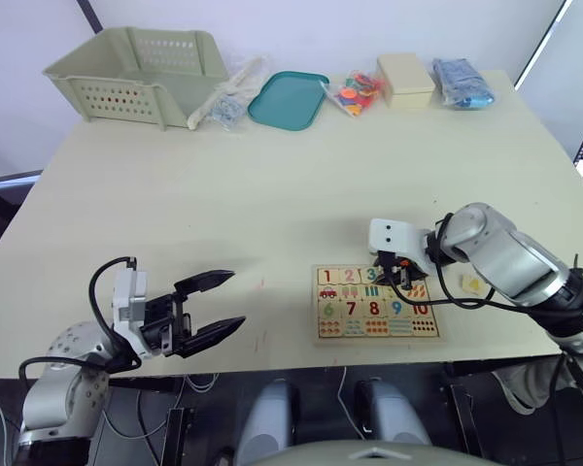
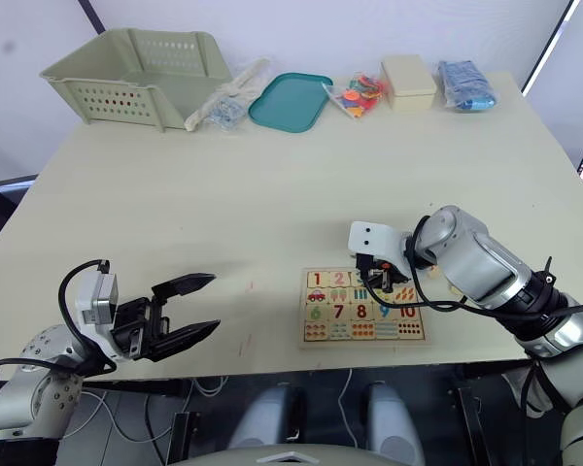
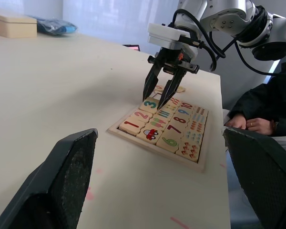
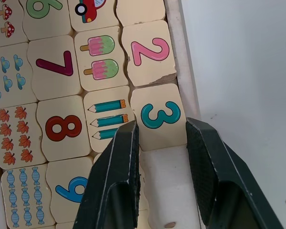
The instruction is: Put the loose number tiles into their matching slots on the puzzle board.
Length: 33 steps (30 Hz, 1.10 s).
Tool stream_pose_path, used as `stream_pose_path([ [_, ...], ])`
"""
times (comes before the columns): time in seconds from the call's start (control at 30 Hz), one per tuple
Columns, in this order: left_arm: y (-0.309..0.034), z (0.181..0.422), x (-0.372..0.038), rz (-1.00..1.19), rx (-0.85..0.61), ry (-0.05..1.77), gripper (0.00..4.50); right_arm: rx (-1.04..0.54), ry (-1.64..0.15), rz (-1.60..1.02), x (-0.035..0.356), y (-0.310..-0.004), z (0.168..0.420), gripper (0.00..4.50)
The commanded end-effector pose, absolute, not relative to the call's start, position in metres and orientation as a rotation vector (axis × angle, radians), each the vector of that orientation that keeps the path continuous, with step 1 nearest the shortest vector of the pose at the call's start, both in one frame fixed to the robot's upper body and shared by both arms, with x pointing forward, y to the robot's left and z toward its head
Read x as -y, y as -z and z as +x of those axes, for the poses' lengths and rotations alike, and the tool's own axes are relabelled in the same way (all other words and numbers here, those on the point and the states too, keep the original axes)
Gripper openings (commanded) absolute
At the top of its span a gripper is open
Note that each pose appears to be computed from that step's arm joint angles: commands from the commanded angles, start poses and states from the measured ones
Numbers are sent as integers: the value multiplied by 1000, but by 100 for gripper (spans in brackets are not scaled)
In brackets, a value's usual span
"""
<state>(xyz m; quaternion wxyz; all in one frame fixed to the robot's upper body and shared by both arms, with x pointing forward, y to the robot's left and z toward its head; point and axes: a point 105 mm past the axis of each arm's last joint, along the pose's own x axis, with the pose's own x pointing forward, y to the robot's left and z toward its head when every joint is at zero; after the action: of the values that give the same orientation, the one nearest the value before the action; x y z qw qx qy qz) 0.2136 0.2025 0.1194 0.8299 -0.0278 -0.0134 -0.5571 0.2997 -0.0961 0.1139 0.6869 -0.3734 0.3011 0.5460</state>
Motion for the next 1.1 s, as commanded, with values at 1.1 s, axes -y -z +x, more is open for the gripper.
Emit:
stream_pose_path([
  [1.1, -129, 209, -208, -7, 64, 1165, 450, -662, -1254, -864, 94, -118, 301, 87],
])
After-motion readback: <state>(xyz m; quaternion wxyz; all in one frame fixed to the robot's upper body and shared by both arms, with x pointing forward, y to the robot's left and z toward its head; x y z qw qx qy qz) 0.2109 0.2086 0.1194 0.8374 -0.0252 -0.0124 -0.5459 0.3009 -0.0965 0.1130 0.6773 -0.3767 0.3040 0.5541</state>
